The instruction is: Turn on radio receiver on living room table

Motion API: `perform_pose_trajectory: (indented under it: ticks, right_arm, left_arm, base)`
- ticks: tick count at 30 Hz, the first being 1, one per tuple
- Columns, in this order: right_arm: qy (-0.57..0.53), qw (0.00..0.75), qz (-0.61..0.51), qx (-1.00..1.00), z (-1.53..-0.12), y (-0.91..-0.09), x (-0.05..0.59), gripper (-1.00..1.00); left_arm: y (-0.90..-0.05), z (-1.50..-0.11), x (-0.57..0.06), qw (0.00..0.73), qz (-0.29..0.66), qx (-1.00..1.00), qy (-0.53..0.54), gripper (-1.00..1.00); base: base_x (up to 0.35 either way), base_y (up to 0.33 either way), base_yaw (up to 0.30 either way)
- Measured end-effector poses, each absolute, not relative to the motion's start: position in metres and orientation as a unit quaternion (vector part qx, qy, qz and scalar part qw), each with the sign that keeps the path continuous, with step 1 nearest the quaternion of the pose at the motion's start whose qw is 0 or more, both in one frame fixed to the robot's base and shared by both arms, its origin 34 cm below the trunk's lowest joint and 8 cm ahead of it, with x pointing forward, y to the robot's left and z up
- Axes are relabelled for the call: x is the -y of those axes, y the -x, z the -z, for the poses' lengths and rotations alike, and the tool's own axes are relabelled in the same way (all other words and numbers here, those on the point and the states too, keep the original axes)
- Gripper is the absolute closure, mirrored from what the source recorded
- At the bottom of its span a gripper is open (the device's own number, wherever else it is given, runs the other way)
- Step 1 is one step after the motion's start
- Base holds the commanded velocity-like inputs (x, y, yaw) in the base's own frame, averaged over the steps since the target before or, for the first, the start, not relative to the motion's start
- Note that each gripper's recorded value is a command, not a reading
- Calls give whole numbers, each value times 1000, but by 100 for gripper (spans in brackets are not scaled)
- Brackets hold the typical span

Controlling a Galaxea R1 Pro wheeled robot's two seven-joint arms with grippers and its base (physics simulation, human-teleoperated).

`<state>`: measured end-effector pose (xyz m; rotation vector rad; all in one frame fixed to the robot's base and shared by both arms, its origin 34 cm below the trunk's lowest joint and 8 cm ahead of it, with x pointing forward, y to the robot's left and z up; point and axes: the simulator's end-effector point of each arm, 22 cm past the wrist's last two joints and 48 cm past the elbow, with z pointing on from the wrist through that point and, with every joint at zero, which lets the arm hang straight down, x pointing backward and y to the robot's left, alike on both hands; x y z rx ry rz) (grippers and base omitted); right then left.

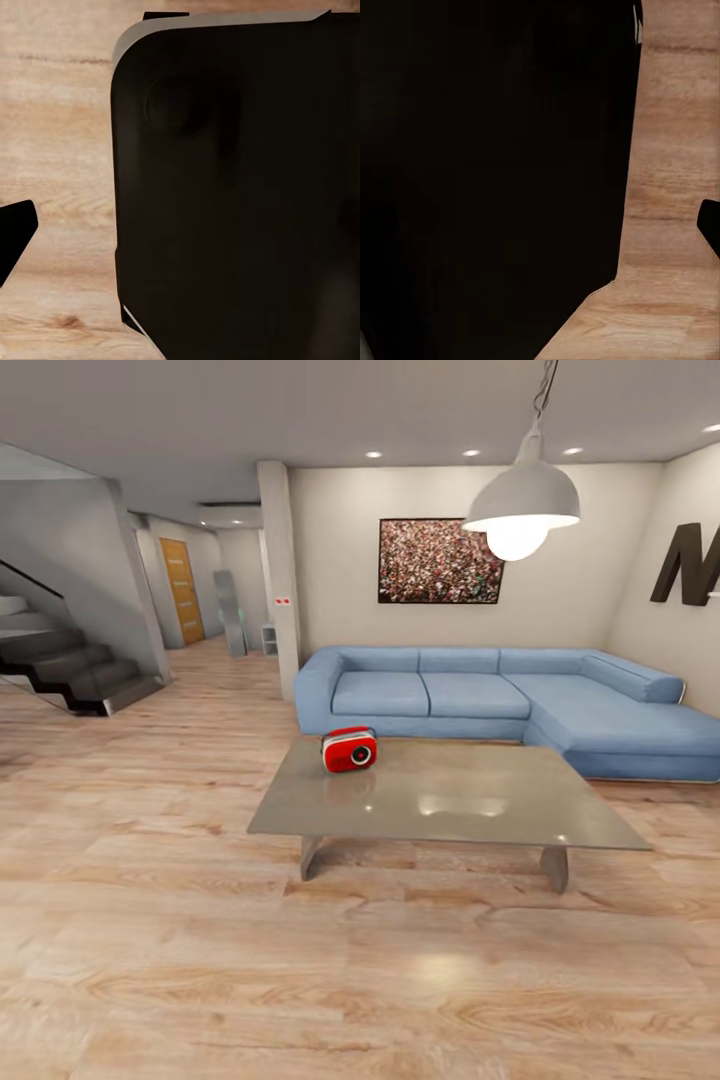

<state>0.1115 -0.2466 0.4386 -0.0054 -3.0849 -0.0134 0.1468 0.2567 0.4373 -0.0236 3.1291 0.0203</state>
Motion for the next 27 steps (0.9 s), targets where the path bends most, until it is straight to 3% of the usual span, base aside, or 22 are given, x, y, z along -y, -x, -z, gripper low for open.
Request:
perform_pose_trajectory:
  ticks: [27]
  right_arm:
    - [2, 28, 4, 1000, -439, -112, 247, -100]
  left_arm:
    - [-147, -437, -259, 6, -8, -999, 31, -100]
  base:
    - [323, 86, 0]
